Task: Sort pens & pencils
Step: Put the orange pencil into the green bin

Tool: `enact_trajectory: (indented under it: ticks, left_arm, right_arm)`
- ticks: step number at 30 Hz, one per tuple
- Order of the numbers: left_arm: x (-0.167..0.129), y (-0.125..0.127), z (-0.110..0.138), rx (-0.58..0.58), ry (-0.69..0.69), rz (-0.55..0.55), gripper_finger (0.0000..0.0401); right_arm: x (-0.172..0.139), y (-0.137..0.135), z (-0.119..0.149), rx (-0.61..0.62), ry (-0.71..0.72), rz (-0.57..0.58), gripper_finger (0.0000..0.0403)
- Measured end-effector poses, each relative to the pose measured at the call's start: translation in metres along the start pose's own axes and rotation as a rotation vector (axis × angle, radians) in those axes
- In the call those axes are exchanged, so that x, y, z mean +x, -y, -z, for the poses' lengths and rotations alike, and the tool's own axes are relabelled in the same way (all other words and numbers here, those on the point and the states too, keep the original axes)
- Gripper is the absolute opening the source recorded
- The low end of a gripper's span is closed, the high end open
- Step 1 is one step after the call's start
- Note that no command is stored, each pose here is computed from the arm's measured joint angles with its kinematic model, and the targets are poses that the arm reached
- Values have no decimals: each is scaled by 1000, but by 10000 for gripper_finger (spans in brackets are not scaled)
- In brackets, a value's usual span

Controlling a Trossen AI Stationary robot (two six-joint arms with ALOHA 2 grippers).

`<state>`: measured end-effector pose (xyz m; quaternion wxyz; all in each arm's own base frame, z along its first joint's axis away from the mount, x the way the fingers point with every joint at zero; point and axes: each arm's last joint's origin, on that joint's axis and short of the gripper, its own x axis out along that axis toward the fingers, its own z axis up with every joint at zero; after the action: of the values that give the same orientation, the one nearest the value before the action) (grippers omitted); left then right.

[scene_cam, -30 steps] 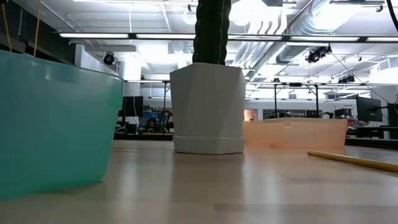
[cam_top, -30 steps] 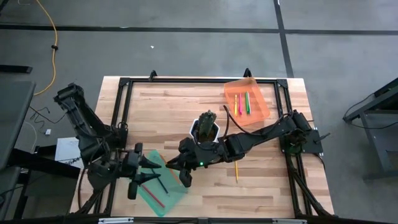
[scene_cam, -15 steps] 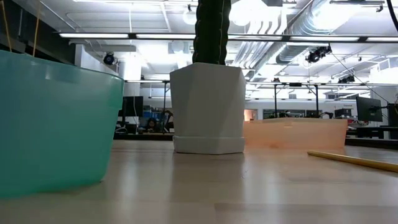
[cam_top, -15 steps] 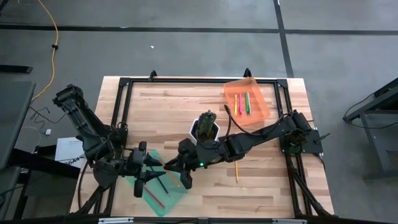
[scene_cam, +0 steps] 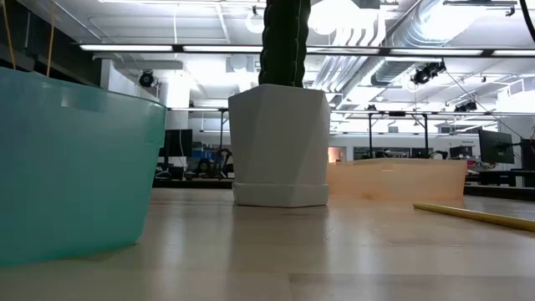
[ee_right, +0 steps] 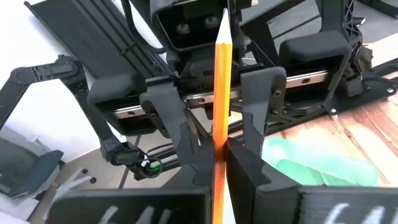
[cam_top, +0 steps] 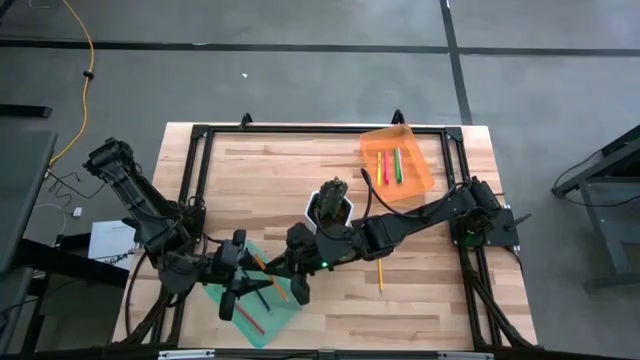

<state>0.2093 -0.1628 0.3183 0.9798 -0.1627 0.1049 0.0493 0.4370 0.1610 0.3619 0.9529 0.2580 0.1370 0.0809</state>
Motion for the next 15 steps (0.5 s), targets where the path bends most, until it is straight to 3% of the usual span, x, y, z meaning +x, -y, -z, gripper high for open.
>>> enact_trajectory:
  ticks: [5, 15]
  left_arm:
    - [0, 0, 0, 0, 0, 2, 117]
    - [0, 0, 0, -1, -2, 7, 15]
  right_arm:
    - [0, 0, 0, 0, 1, -3, 10]
    - [0, 0, 0, -12, 3, -4, 10]
